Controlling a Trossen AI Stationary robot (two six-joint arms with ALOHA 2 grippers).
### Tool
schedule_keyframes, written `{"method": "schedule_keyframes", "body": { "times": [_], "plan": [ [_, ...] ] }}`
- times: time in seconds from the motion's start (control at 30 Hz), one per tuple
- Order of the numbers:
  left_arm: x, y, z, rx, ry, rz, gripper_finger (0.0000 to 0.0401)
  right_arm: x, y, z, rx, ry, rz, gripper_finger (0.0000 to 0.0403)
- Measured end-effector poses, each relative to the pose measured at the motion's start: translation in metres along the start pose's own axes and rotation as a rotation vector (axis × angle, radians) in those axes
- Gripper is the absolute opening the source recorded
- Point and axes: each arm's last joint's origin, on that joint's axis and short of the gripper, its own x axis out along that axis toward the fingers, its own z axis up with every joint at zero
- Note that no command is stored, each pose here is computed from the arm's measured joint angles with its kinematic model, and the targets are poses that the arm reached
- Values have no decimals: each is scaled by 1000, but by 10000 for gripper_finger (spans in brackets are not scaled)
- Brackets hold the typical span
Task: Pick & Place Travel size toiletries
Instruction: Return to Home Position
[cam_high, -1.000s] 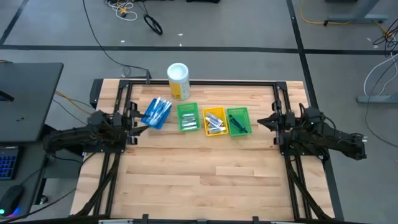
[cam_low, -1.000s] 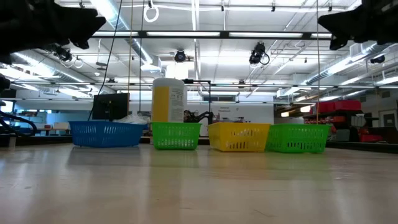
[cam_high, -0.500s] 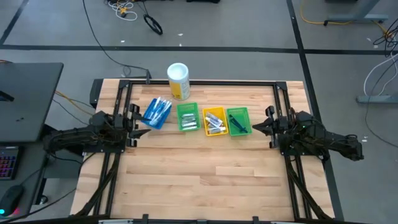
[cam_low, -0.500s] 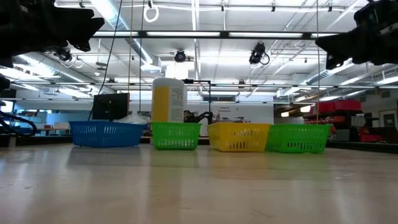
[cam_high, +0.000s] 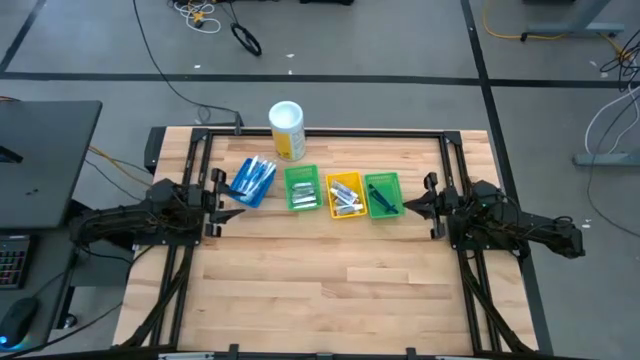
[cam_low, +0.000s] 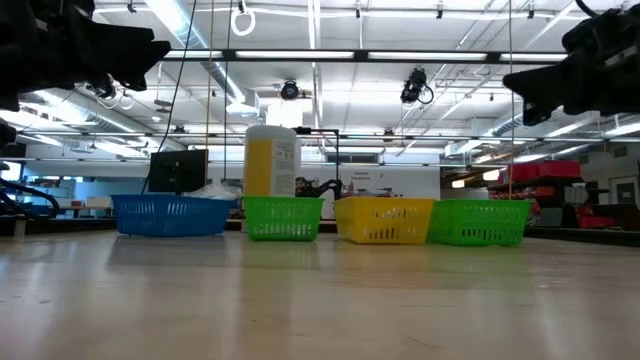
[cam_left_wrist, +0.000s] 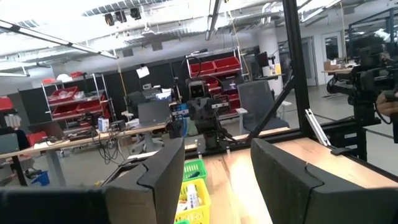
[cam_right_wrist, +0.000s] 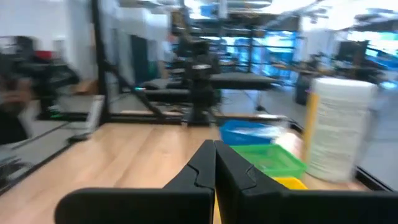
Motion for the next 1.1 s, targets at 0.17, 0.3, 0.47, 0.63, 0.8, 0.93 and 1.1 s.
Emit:
{"method": "schedule_keyframes", "body": {
  "times": [0.17,0.3,0.47,0.63,0.8,0.93,1.1],
  "plan": [
    [0,0,0,-1,5,1,193,0,-4,-4,42,39,-146,2],
    [0,0,-5,-11,52,11,193,0,-6,-5,48,47,-191,2],
    [0,0,-9,-37,92,21,193,0,-6,-5,49,49,-201,2],
    [-1,-1,-11,-42,119,15,193,0,-6,-5,49,48,-200,2],
    [-1,-1,-15,-44,152,10,194,0,-6,-5,48,48,-200,2],
    [-2,-2,-17,-53,181,7,194,0,-6,-5,49,49,-200,2],
    [-2,-2,-21,-97,218,8,194,0,-6,-5,48,48,-200,2]
  ]
}}
